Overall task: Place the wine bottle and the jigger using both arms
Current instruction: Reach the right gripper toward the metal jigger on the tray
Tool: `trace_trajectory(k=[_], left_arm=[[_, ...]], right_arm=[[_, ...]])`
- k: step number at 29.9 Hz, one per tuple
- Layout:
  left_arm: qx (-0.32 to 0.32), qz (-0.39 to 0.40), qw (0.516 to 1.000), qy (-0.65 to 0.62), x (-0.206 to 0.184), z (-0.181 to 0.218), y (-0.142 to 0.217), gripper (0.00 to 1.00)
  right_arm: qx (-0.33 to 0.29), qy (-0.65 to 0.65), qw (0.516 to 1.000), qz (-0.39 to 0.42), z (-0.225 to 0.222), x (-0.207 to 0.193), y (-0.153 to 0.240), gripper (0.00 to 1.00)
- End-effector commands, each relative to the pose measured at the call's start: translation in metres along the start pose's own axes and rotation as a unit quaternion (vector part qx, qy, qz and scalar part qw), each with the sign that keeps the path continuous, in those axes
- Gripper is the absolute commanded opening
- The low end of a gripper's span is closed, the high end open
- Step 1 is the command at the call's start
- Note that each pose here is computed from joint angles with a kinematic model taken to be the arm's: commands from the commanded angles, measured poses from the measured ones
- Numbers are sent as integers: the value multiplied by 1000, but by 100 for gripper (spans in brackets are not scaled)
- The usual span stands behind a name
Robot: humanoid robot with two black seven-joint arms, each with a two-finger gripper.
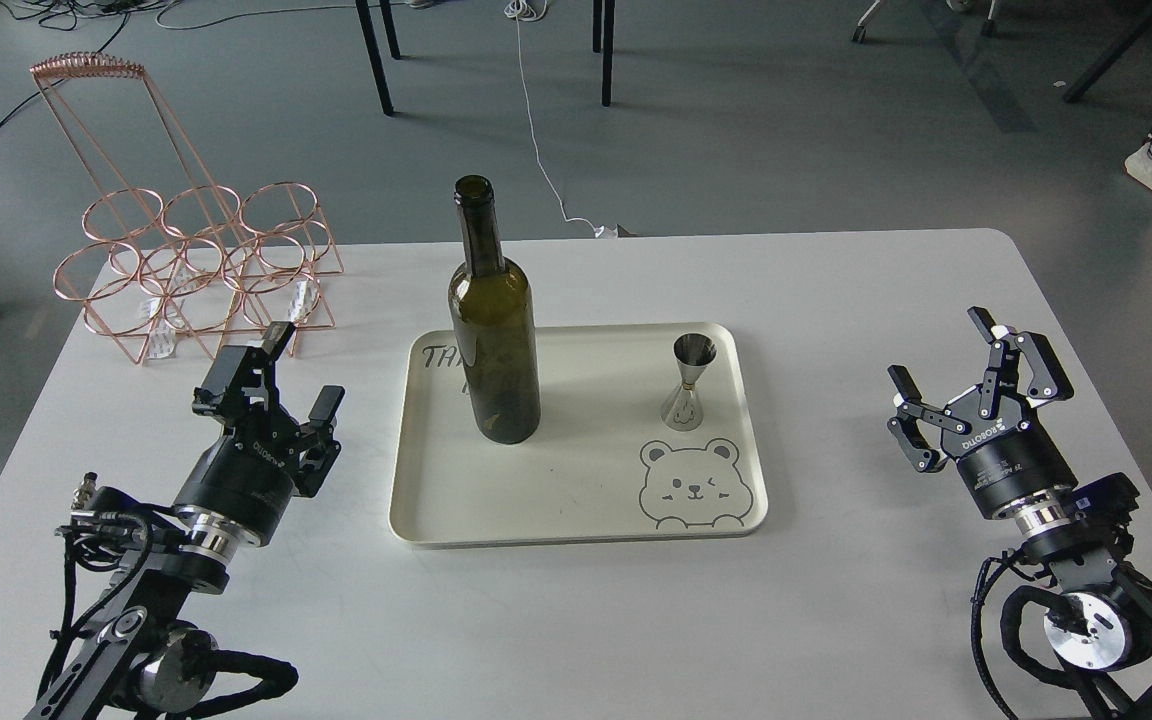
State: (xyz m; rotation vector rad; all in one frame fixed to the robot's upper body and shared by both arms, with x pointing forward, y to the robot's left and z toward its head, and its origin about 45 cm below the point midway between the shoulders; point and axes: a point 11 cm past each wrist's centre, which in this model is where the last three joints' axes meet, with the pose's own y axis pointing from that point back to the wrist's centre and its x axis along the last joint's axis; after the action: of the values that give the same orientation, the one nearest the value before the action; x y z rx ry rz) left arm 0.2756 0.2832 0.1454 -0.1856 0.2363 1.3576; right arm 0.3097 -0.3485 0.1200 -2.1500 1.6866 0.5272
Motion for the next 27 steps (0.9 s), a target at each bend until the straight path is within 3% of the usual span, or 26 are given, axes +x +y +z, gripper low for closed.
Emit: trace_trajectory(k=[1,7,12,15,19,27], left_arm=[[-4,0,1000,0,-1,2,0,98],[-7,2,1000,9,0,2,0,98],[-14,5,999,31,-3,2,-1,98],[-14,4,999,34,-4,2,-2,98],[-14,4,999,34,-4,2,-2,98],[-14,3,999,32,-3,2,-1,98]], right_arm=[[1,1,1000,0,-1,0,0,99],[-7,53,998,-33,-10,-7,-1,99],[-68,220,963,-138,-12,-33,-3,99],[-113,317,918,-209,3,-54,0,99],[-124,461,848,-232,22,-65,1,99],[-56,704,660,-255,39,-76,-7,99]])
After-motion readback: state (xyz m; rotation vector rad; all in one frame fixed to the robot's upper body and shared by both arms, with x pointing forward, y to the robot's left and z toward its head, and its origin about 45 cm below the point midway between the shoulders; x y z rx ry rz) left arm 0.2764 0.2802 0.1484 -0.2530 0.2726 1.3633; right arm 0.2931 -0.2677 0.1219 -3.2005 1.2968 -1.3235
